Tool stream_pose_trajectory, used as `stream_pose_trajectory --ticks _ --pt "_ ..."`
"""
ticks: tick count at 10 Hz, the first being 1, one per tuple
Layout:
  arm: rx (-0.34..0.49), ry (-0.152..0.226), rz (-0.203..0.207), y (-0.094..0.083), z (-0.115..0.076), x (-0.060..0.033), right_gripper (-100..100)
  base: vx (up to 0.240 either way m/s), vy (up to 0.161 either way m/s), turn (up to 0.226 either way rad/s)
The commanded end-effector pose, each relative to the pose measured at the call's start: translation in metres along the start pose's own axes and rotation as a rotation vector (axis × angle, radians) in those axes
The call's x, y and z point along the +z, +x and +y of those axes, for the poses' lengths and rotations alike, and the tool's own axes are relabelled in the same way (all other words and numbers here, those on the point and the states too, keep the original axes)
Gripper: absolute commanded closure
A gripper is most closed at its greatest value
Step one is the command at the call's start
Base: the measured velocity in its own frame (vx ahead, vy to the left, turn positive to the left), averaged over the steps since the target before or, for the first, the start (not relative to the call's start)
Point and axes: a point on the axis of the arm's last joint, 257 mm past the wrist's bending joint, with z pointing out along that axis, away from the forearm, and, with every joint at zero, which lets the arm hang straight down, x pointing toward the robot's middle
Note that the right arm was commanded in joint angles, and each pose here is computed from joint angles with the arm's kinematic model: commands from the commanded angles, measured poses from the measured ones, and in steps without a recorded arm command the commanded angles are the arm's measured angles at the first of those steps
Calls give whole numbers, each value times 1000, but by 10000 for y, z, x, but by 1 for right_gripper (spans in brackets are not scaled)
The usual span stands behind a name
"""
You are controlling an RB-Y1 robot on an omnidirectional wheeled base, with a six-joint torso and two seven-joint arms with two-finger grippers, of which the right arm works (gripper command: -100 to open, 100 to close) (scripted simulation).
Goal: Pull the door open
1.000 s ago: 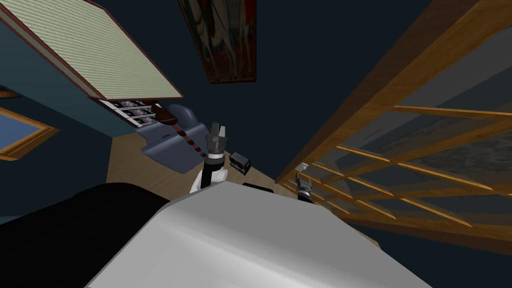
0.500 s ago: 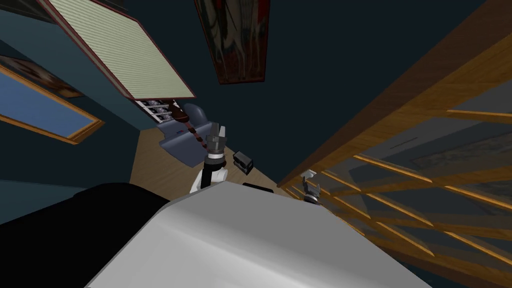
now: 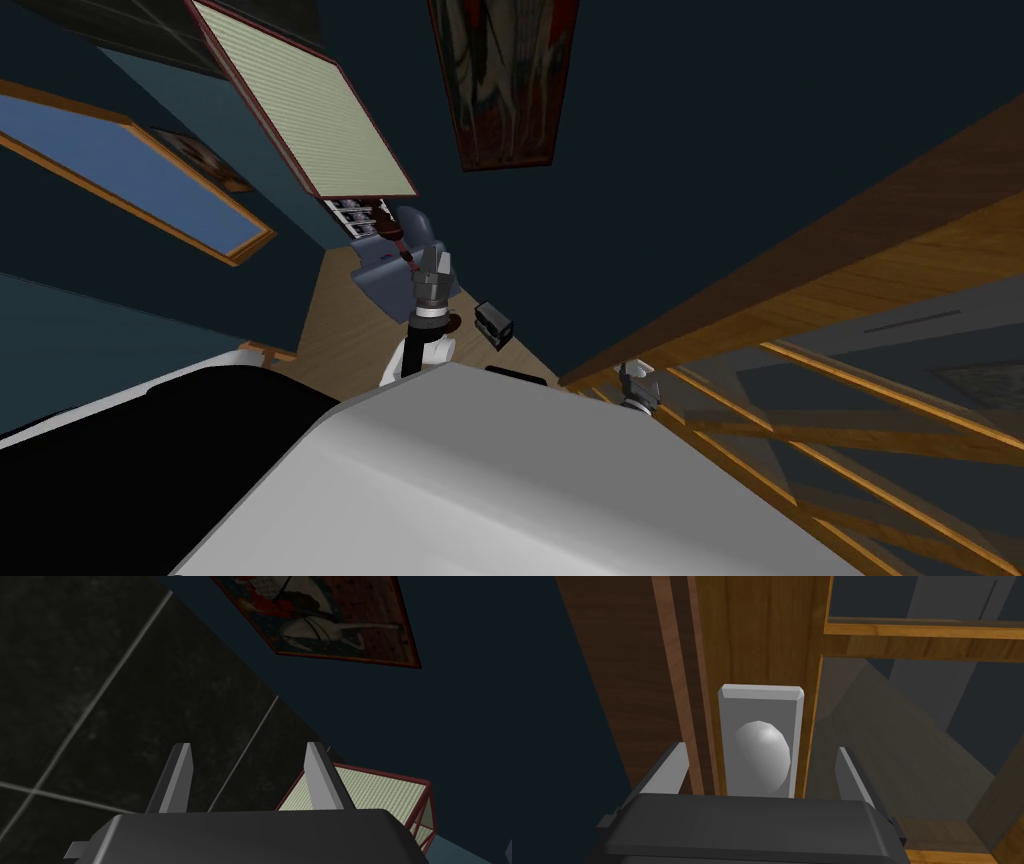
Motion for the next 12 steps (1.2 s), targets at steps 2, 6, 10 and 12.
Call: stream_pose_trajectory --ticks 2,6,10,12 --pt "-4 -9 -6 -26 56 -7 -100 6 5 40" --pt "-4 -9 -6 -26 56 -7 100 -3 3 -5" --pt "-2 29 0 -6 -18 -34 100 -94 4 28" --pt "0 74 6 20 -107 -60 100 -224 27 66"
